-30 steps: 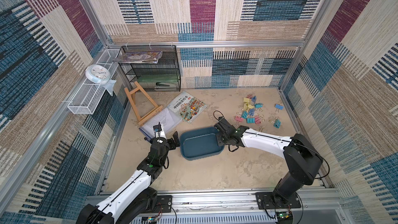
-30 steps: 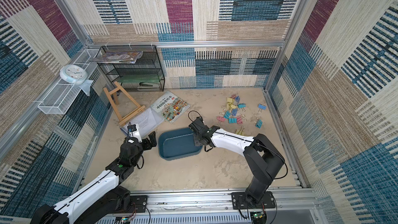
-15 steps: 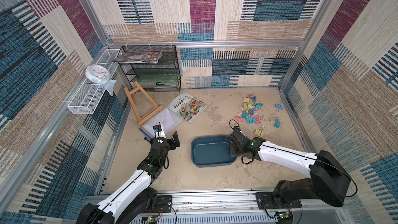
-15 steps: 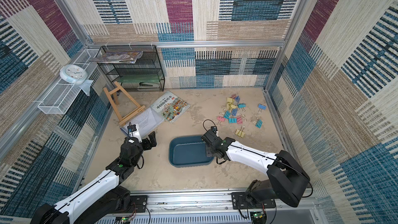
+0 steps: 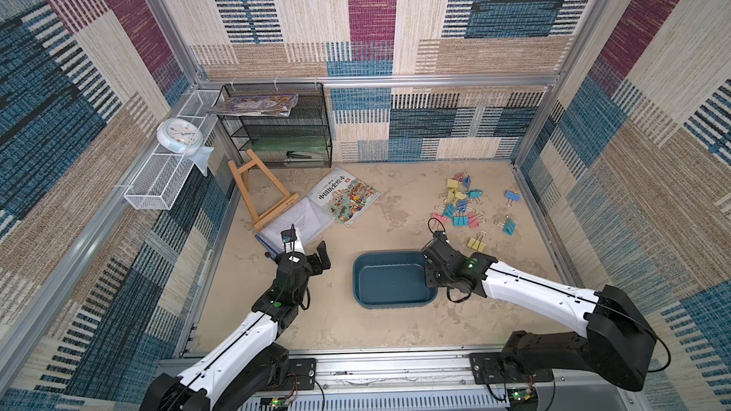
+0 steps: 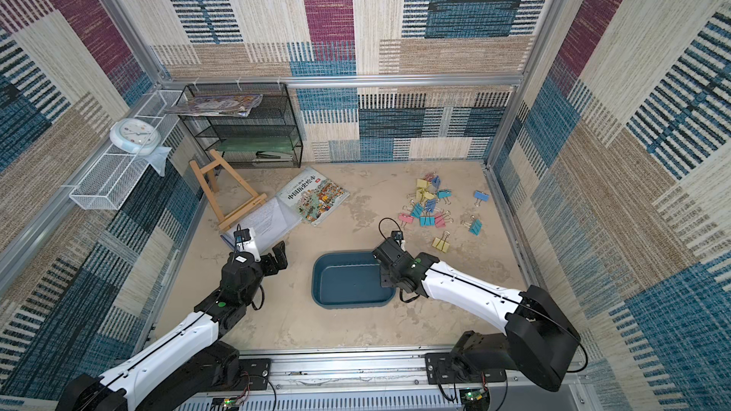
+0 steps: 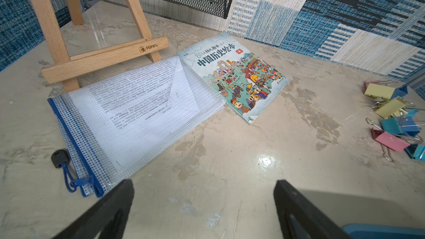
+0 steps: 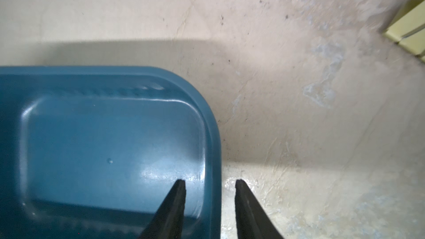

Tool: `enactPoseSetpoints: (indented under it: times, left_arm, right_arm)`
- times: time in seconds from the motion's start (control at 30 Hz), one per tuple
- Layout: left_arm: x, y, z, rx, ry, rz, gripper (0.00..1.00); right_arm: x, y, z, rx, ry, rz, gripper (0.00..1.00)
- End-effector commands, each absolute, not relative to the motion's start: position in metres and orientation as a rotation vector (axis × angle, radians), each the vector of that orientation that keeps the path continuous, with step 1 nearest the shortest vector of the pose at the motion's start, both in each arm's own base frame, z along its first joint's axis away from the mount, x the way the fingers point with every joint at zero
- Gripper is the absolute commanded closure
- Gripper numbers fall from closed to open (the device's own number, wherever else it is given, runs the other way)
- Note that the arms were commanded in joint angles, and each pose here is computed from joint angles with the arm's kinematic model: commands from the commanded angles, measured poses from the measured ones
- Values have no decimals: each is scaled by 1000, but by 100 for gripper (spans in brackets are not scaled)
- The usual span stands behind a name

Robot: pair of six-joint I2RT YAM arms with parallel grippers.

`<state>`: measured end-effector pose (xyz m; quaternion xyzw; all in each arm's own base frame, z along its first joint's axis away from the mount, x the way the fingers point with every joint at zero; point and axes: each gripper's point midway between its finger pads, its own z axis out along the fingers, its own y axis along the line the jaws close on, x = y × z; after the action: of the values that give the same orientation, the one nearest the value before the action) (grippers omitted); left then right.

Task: Put the binder clips in the storage box
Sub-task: Adjust the storage box at the center of the board, then pick up the binder clip at the center of the board.

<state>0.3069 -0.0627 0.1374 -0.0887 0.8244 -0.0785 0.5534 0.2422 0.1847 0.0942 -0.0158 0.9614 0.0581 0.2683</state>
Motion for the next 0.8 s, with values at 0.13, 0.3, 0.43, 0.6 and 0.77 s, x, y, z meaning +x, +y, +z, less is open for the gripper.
enactPoseSetpoints:
  times: [0.13, 0.3, 0.43, 0.6, 0.77]
  left_arm:
    - [310, -62, 142, -214, 1924, -184, 1]
    - [312, -67, 140, -185, 1940, -190, 1]
    - [315, -72, 137, -146, 1969, -190, 1]
    - [317, -81, 134, -98, 1996, -213, 1]
    - [317, -86, 134, -73, 1998, -241, 1]
  right_arm:
    - [298, 157, 187, -26, 2275, 98, 44]
    - [345, 103, 191, 32, 2303, 181, 40]
    - [371, 63, 181, 109, 2309, 217, 39]
    - [387, 24, 149, 227, 2358, 204, 38]
    - [393, 5, 117, 291, 2410, 243, 37]
